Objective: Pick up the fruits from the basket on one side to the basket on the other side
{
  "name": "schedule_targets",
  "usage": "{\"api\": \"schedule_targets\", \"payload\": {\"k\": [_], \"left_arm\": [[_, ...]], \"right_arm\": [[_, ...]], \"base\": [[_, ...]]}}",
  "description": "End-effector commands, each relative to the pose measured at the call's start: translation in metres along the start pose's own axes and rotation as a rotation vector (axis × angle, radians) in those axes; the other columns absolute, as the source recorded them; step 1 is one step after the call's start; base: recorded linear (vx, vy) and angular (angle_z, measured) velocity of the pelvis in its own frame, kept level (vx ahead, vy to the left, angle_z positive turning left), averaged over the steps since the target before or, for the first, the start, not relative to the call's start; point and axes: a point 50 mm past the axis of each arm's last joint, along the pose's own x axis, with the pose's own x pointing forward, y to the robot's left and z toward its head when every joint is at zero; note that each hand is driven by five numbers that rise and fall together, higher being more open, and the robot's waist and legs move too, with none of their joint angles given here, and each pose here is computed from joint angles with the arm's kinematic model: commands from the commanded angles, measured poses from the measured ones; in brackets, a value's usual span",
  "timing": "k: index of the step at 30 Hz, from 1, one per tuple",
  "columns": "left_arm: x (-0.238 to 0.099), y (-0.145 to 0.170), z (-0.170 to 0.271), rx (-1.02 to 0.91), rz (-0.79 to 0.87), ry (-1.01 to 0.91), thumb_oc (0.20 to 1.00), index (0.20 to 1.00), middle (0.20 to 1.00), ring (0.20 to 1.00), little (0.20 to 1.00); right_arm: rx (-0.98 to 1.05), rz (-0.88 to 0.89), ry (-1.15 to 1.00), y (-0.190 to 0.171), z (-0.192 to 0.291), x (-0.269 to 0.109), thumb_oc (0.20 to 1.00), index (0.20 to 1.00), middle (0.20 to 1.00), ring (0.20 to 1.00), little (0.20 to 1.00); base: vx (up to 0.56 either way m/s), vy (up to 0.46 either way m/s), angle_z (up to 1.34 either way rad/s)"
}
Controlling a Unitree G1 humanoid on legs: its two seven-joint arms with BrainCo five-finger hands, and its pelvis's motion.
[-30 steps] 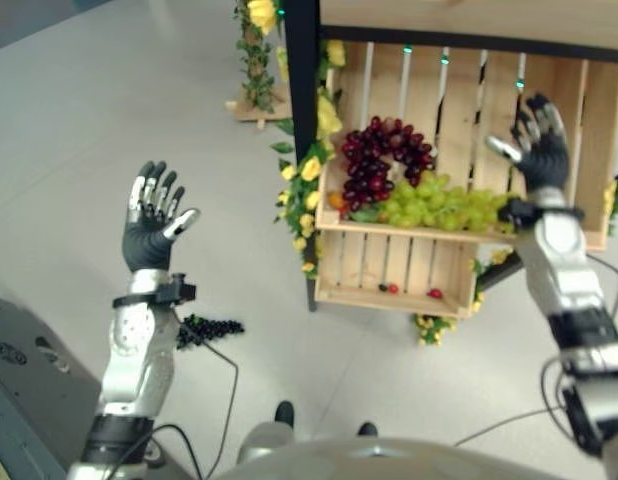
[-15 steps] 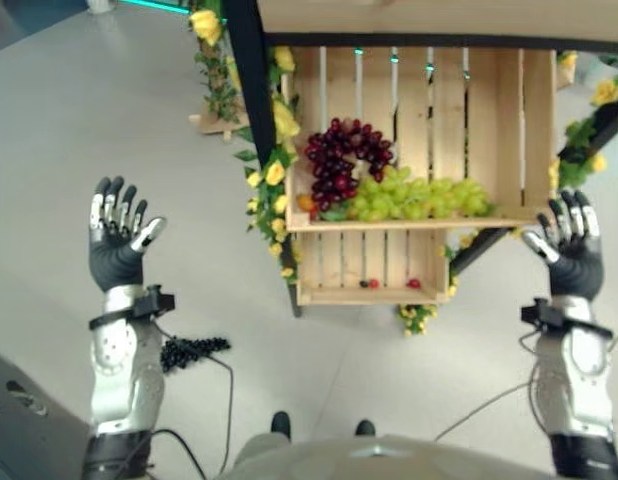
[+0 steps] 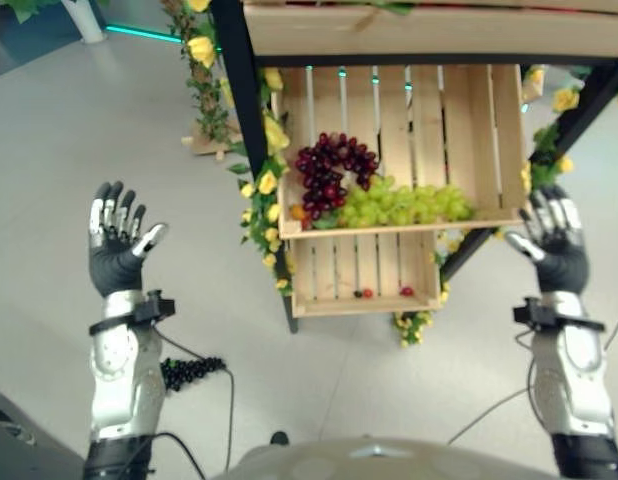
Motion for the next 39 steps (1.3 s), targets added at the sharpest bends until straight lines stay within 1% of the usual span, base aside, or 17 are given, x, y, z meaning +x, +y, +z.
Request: {"api": "schedule_targets", "payload": {"k": [1, 2, 3, 5, 7, 10, 13, 16, 18, 22, 27, 33, 39], "left_arm": [[0.009, 0.002, 0.022, 0.083, -0.365, 0.038, 1.000, 1.000, 1.000, 1.000, 1.000], [0.009, 0.002, 0.022, 0.084, -0.365, 0.037, 1.000, 1.000, 1.000, 1.000, 1.000], [0.011, 0.000, 0.020, 0.073, -0.399, 0.057, 1.000, 1.000, 1.000, 1.000, 1.000], [0.014, -0.006, 0.021, 0.063, -0.533, 0.101, 1.000, 1.000, 1.000, 1.000, 1.000], [0.014, -0.009, 0.023, 0.045, -0.600, 0.121, 1.000, 1.000, 1.000, 1.000, 1.000], [0.012, -0.014, 0.025, 0.033, -0.667, 0.128, 1.000, 1.000, 1.000, 1.000, 1.000], [0.011, -0.018, 0.026, 0.030, -0.689, 0.115, 1.000, 1.000, 1.000, 1.000, 1.000], [0.011, -0.023, 0.028, 0.001, -0.714, 0.097, 1.000, 1.000, 1.000, 1.000, 1.000], [0.018, -0.026, 0.030, -0.040, -0.712, 0.079, 1.000, 1.000, 1.000, 1.000, 1.000], [0.026, -0.027, 0.037, -0.036, -0.726, 0.044, 1.000, 1.000, 1.000, 1.000, 1.000], [0.022, -0.026, 0.040, -0.037, -0.731, 0.029, 1.000, 1.000, 1.000, 1.000, 1.000], [0.021, -0.032, 0.035, -0.035, -0.743, 0.036, 1.000, 1.000, 1.000, 1.000, 1.000], [0.027, -0.036, 0.038, -0.027, -0.735, 0.005, 1.000, 1.000, 1.000, 1.000, 1.000]], "right_arm": [[0.078, 0.279, -0.100, 0.022, 0.025, 0.023, 1.000, 1.000, 1.000, 1.000, 1.000], [0.079, 0.280, -0.101, 0.022, 0.025, 0.023, 1.000, 1.000, 1.000, 1.000, 1.000], [0.118, 0.331, -0.081, 0.030, 0.022, 0.024, 1.000, 1.000, 1.000, 1.000, 1.000], [0.098, 0.452, -0.065, 0.040, 0.026, 0.028, 1.000, 1.000, 1.000, 1.000, 1.000], [0.097, 0.577, -0.062, 0.049, 0.035, 0.031, 1.000, 1.000, 1.000, 1.000, 1.000], [0.132, 0.640, -0.046, 0.055, 0.035, 0.031, 1.000, 1.000, 1.000, 1.000, 1.000], [0.126, 0.700, -0.062, 0.061, 0.042, 0.031, 1.000, 1.000, 1.000, 1.000, 1.000], [0.146, 0.672, -0.069, 0.055, 0.043, 0.030, 1.000, 1.000, 1.000, 1.000, 1.000], [0.109, 0.665, -0.102, 0.053, 0.050, 0.034, 1.000, 1.000, 1.000, 1.000, 1.000], [0.081, 0.656, -0.162, 0.052, 0.062, 0.036, 1.000, 1.000, 1.000, 1.000, 1.000], [0.128, 0.706, -0.174, 0.068, 0.056, 0.040, 1.000, 1.000, 1.000, 1.000, 1.000], [0.105, 0.707, -0.143, 0.069, 0.049, 0.034, 1.000, 1.000, 1.000, 1.000, 1.000], [0.108, 0.710, -0.154, 0.069, 0.052, 0.033, 1.000, 1.000, 1.000, 1.000, 1.000]], "base": [[0.00, 0.000, 0.00], [0.00, -0.032, 0.11], [-0.01, -0.030, 0.12], [-0.01, -0.057, 0.18], [-0.03, -0.083, 0.48], [-0.04, -0.088, 0.62], [-0.04, -0.072, 0.71], [-0.05, -0.046, 1.00], [-0.07, 0.033, 1.42], [-0.03, 0.101, 1.04], [0.17, 0.224, 0.44], [0.23, 0.330, 0.79], [0.09, -0.062, 1.40]]}}
